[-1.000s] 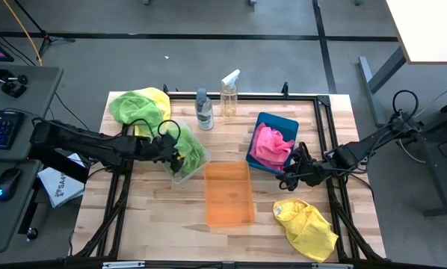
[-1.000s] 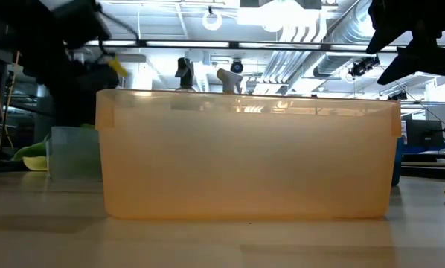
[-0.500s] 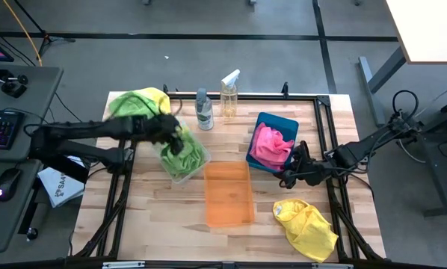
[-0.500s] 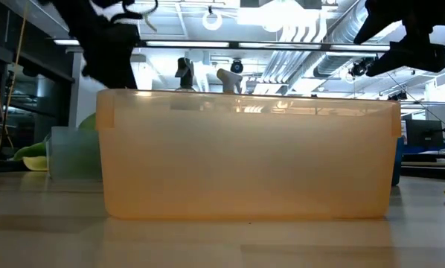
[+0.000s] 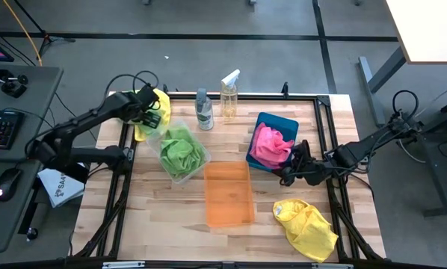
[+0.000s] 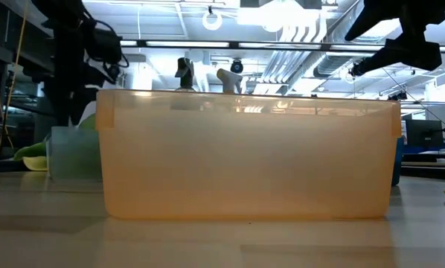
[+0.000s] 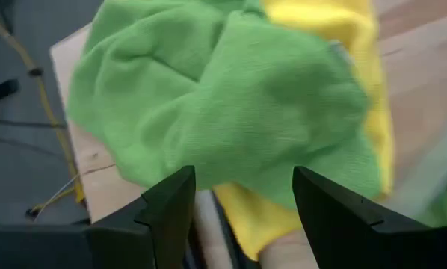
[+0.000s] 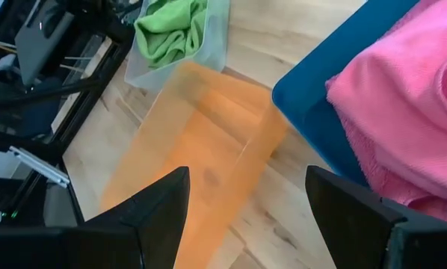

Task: Sort microfiber towel by color & place in baskets
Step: Put the green microfiber towel into the transparent bin

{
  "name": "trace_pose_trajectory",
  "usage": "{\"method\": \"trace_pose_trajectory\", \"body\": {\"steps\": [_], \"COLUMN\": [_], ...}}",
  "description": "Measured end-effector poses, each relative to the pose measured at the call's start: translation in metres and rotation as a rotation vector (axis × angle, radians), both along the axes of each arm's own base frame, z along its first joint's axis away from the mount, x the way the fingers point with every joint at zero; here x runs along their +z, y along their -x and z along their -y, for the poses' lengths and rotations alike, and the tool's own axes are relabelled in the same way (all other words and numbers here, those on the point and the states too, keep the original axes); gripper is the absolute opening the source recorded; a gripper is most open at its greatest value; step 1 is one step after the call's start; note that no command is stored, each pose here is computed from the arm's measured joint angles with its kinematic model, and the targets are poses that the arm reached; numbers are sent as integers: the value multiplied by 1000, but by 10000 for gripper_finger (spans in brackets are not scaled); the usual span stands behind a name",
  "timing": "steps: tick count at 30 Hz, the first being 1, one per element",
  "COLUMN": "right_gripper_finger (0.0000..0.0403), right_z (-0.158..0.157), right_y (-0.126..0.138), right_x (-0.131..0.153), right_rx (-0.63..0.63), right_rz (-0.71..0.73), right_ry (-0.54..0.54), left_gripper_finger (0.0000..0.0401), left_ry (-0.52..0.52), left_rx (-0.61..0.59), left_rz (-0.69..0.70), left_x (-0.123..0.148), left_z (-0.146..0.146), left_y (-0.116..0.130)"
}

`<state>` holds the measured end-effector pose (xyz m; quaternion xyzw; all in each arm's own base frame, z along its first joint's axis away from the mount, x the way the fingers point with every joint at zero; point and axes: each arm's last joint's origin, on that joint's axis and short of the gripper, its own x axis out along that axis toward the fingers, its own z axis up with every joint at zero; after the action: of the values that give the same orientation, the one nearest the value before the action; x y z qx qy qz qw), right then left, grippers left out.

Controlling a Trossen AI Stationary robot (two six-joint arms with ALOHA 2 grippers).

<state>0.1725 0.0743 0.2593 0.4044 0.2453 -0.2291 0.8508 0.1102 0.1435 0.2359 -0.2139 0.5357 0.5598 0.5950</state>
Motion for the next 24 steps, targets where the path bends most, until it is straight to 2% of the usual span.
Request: {"method": "trace_pose_trajectory", "body": {"steps": [7, 11, 19, 24], "right_gripper_finger": [264, 264, 264, 264], "right_z": [0, 0, 1, 0], "right_y": [0, 0, -1, -1], "right_x": [0, 0, 1, 1], "right_rx": [-9, -11, -19, -19], "right_rz": [5, 7, 17, 20], "right_ry": [10, 14, 18, 16], "left_gripper_finger": [213, 213, 213, 213], "left_ry": [-19, -47, -102, -183], "left_rx": [87, 142, 296, 369], "left_rz": [-95, -105, 66, 46], "left_x": [-13, -18, -41, -45], "left_z": [-11, -14, -21, -25], "left_y": [-4, -7, -14, -10]}}
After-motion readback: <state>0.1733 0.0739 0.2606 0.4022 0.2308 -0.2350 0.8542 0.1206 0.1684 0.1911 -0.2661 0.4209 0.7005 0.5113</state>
